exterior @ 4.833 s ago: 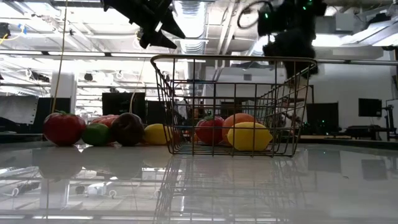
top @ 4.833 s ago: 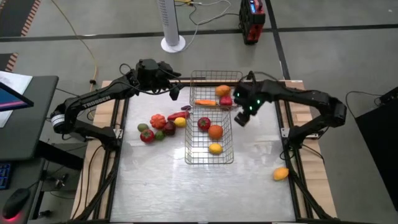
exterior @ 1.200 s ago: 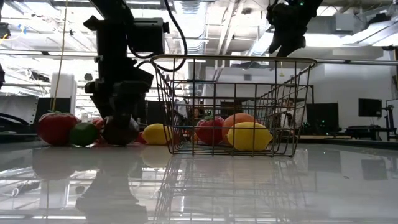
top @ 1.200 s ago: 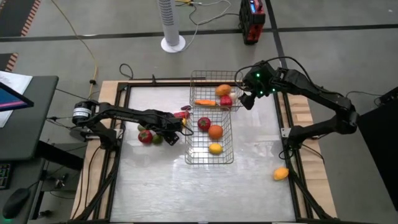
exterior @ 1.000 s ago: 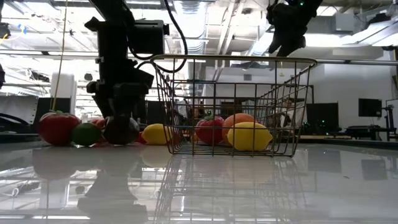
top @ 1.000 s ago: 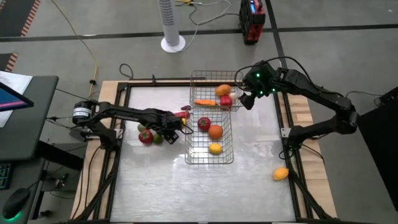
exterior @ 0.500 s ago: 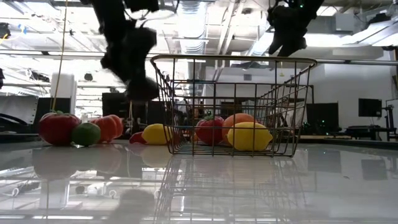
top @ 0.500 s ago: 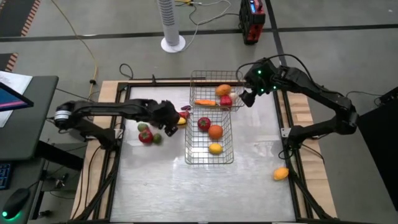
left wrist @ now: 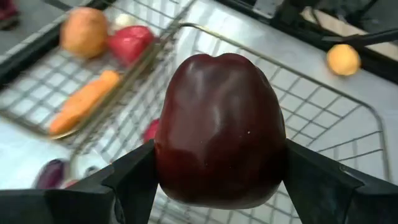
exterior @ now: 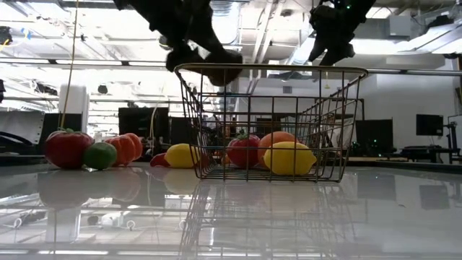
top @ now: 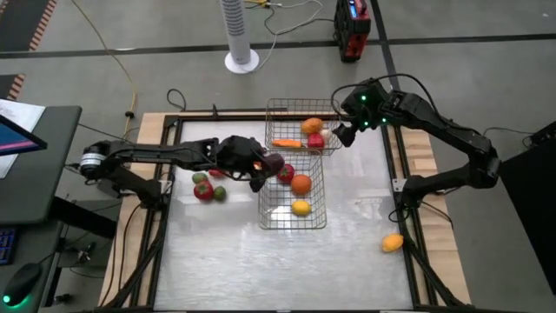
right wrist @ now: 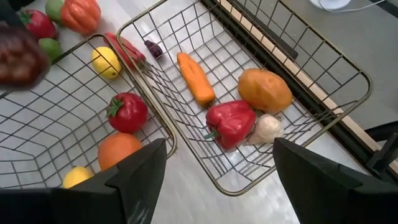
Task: Sort produce into baskets
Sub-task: Put the apple into the bottom wire basket, then put the left lemon into the bottom wire basket
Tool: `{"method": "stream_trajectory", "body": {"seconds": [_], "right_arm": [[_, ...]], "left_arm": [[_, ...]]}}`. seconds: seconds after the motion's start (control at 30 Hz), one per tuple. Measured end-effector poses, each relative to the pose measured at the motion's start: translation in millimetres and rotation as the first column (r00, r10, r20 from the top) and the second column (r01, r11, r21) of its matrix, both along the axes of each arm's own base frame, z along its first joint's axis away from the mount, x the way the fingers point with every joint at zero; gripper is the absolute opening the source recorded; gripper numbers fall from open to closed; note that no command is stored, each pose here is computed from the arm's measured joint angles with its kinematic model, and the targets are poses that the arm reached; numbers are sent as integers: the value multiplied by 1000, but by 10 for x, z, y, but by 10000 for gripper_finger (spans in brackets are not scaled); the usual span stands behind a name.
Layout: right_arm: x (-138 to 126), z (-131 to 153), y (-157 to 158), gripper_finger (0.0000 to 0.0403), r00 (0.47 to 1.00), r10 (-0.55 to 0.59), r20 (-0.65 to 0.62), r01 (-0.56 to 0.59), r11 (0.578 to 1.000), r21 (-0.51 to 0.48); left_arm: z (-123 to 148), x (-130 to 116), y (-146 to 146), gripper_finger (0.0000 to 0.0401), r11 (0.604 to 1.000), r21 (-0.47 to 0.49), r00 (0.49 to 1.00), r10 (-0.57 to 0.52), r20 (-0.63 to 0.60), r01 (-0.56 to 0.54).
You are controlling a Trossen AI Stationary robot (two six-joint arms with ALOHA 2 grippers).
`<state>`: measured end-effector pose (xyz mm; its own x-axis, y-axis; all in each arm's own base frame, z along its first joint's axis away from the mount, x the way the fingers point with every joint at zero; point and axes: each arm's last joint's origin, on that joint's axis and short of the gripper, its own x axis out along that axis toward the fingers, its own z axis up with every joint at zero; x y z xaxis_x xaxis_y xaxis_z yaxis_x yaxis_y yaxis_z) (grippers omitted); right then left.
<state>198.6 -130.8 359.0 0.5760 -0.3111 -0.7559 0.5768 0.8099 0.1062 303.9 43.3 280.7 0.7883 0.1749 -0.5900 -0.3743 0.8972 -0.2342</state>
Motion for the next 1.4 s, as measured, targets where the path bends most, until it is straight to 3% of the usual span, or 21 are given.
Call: {"method": "stream_trajectory", "body": {"seconds": [0.2, 0.43, 0.57, 0.67, 0.87, 1.07, 1.27, 1.4], "right_arm": [[2, -1, 5, 321, 1000, 1, 10, -1, 1000, 19], [2, 0, 5, 321, 1000, 5, 9, -5, 1000, 16], [0, -2, 6, 321, 1000, 5, 7, -5, 1000, 18], [0, -3, 6, 321, 1000, 5, 6, -5, 1000, 19], [2, -1, 5, 321, 1000, 3, 10, -3, 1000, 19], [6, 3, 3, 321, 1000, -5, 18, 5, 1000, 22], [6, 3, 3, 321, 999, -30, 27, 29, 999, 41], [13, 11, -3, 321, 999, -33, 39, 32, 999, 36]], "left_arm": [[-128, 99, 25, 318, 991, -133, 1000, -20, -3, 19], [-19, -7, 110, 363, 991, -132, 1000, 6, 15, -4], [-5, -177, 122, 361, 996, -93, 996, 8, -93, -17], [-57, -350, 109, 353, 1000, -1, 975, 18, -223, -19], [-474, -565, 141, 335, 996, 70, 933, -25, -360, 54], [-717, -588, 238, 326, 982, 158, 948, -45, -315, 100], [-880, -599, 373, 325, 981, 187, 962, -8, -273, 61], [-1037, -502, 420, 325, 973, 204, 962, -52, -269, 110]]}}
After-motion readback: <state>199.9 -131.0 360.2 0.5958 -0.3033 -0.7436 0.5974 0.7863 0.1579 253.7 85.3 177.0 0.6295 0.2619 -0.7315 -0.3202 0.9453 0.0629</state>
